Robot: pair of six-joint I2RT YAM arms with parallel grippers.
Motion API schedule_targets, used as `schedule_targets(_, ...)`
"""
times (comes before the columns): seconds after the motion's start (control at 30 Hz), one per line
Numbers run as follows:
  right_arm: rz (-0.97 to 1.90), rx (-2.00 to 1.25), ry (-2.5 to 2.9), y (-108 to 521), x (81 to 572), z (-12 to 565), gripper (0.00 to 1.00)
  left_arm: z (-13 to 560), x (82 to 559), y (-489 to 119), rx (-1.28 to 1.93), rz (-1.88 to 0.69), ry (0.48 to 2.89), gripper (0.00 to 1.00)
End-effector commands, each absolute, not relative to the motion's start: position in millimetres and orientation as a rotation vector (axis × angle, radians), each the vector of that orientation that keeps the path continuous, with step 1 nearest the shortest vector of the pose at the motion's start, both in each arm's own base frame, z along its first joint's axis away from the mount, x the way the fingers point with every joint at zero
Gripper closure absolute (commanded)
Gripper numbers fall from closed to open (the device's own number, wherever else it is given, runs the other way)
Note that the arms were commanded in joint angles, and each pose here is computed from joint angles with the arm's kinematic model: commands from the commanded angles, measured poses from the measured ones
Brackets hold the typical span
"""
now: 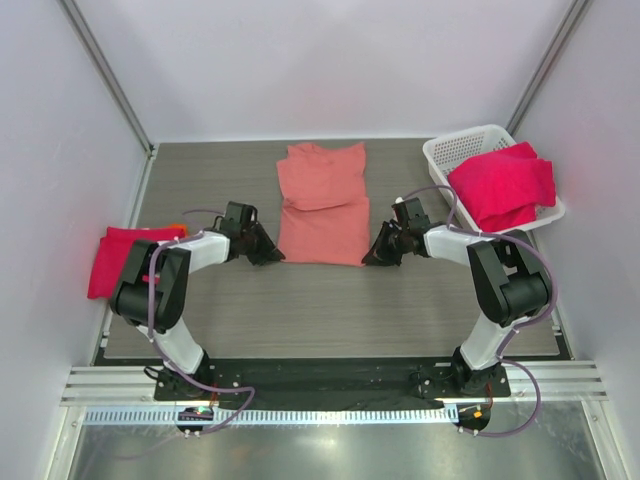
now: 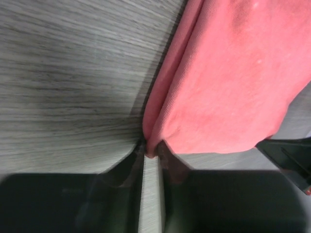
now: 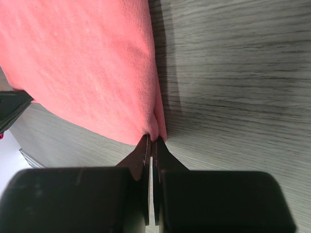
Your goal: Fold and stack the t-shirts
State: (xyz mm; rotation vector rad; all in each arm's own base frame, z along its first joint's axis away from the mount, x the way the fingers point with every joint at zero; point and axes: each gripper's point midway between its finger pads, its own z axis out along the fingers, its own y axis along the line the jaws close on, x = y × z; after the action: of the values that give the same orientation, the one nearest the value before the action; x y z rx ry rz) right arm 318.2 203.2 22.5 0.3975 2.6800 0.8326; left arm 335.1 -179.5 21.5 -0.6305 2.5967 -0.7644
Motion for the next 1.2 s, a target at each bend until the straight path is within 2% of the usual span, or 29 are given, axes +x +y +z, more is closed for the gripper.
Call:
schedule_targets(0.0, 0.856, 0.381, 2.610, 207, 331, 39, 0.99, 9, 337, -178, -0.637, -0.717, 2.620, 0.98)
schedule_targets(0.23, 0.863, 0.328, 2.626, 204, 316, 50, 0.99, 34, 333, -176, -0.601, -0.718, 2.547, 1.00)
schedule_targets(0.77, 0.913, 0.152, 2.472, 187, 255, 168, 0.99, 159, 245, -173, -0.527, -0.947, 2.335, 1.00)
schedule_targets(0.93, 0.833, 0.137, 2.414, 183, 279, 193, 0.99, 179, 250, -171, -0.524, -0.943, 2.295, 1.00)
schedule_targets(1.17, 0.797, 0.125, 2.404, 195, 335, 200, 0.99, 191, 295, -175, -0.517, -0.874, 2.282, 1.00)
